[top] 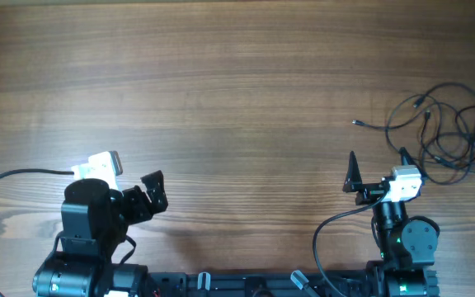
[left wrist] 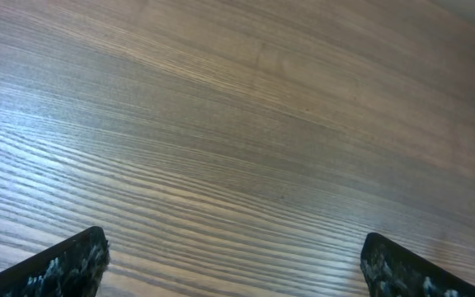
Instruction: Untangle cables
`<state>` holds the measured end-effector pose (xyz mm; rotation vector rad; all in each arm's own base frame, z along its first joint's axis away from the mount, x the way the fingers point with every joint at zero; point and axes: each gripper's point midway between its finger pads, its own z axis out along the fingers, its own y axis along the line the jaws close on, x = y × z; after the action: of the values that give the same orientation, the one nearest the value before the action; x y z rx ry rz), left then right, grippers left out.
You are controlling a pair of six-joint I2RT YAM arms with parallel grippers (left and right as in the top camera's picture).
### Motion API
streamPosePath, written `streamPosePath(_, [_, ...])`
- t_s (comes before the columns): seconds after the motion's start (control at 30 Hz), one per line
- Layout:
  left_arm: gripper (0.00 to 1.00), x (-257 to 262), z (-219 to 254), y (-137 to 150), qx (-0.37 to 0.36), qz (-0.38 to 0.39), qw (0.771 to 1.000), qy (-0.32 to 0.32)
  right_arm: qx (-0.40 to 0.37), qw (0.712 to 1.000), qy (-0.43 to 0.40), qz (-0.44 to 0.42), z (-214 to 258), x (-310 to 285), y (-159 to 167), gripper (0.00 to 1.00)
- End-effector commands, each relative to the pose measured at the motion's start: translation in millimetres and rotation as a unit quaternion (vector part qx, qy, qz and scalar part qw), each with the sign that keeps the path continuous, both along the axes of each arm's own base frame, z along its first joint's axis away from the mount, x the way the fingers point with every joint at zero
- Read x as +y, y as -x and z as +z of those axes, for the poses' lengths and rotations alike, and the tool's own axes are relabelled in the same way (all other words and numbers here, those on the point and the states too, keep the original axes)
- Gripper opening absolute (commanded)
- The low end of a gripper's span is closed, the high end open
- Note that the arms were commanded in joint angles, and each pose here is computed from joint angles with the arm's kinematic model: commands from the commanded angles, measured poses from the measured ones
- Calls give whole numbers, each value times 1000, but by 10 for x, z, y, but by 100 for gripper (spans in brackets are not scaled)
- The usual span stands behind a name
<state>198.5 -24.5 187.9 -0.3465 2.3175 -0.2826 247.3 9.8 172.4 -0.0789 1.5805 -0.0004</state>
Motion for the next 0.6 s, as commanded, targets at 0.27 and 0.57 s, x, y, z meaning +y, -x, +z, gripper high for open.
streamPosePath(0.27, [100, 173, -138, 56, -85, 37, 996, -1, -7, 1000, -1, 6, 30, 15, 8, 100])
streamPosePath(0.57, [100, 174, -171, -170, -220, 37, 975, 6, -7, 1000, -1, 6, 31, 15, 8, 100])
